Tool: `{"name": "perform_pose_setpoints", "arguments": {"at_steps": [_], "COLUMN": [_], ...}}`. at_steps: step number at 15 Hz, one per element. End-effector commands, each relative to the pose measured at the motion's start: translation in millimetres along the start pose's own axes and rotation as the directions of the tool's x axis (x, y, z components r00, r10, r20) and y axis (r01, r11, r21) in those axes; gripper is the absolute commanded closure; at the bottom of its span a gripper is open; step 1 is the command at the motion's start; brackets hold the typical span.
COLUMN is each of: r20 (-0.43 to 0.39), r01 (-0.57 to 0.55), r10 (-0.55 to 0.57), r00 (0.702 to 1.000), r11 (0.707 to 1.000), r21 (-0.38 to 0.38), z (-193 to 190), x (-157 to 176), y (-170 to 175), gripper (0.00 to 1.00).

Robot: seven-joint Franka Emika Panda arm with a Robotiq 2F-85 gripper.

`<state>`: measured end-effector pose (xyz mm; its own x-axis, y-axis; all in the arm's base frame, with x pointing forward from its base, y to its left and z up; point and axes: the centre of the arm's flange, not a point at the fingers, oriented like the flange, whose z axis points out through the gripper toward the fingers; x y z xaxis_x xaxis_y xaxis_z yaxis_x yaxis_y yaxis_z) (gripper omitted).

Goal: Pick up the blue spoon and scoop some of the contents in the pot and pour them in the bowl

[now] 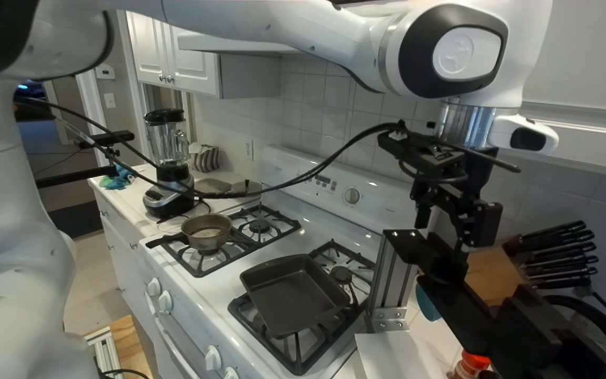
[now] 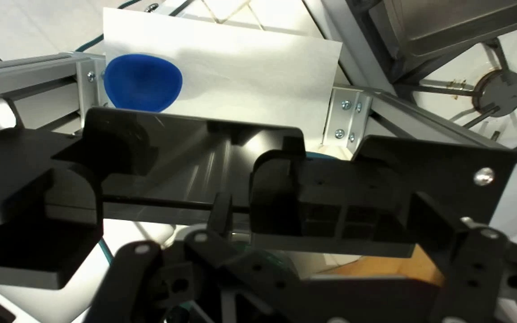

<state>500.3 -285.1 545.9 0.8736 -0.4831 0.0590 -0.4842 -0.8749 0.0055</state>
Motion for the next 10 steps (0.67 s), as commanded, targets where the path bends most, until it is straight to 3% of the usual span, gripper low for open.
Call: {"name": "perform_pose_setpoints", "arguments": {"at_steps": [1, 7, 10], "r20": [-0.014, -0.004, 0.022], "r01": [0.055, 0.16, 0.267], "r10": [-0.054, -0.16, -0.268], "r00": [0.998, 0.987, 0.963], "r11": [0.997, 0.986, 0.962], "r21": [0.045, 0.044, 0.057], "z": [-28.2, -40.3, -46.3], "x": [-32.8, -59.6, -79.0], "y": [1.7, 15.4, 27.8], "gripper": [0.0, 0.0, 0.0]}}
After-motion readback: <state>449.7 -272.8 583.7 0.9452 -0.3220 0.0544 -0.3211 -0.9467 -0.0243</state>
